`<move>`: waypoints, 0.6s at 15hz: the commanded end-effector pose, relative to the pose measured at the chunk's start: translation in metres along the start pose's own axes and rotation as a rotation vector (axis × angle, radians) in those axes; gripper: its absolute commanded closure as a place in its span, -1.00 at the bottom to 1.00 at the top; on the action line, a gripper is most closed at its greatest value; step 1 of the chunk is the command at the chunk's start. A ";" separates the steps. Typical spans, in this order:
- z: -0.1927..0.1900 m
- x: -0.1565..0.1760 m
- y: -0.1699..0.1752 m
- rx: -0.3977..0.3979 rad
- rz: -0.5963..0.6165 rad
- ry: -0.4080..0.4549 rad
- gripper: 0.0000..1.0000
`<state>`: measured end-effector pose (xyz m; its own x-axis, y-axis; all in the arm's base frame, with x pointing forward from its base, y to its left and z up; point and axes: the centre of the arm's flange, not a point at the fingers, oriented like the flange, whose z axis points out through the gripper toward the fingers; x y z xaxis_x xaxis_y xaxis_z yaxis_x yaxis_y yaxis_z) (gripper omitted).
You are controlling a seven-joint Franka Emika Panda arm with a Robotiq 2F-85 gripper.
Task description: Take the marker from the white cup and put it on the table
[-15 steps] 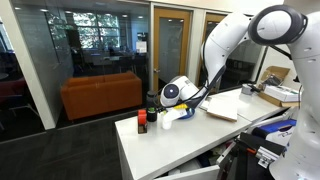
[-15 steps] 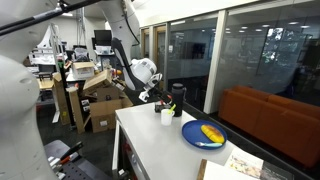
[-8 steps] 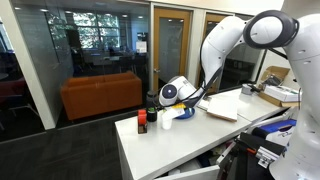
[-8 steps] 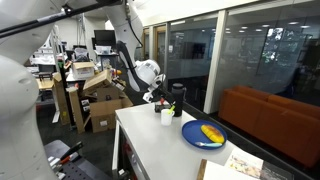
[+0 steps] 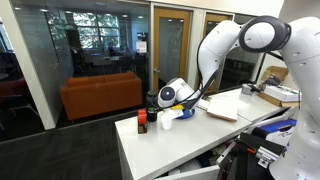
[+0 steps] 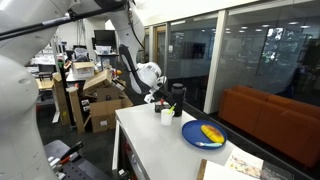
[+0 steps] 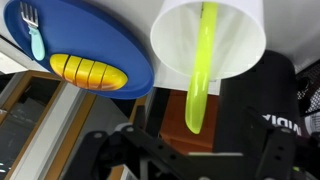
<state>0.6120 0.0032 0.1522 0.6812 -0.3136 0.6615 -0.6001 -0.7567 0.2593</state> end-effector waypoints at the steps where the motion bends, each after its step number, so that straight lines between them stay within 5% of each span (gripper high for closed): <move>1: 0.016 0.005 -0.013 0.011 -0.004 0.028 -0.29; 9: 0.014 0.007 -0.013 0.010 -0.002 0.033 0.82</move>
<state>0.6157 0.0034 0.1521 0.6779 -0.3128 0.6653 -0.6010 -0.7570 0.2565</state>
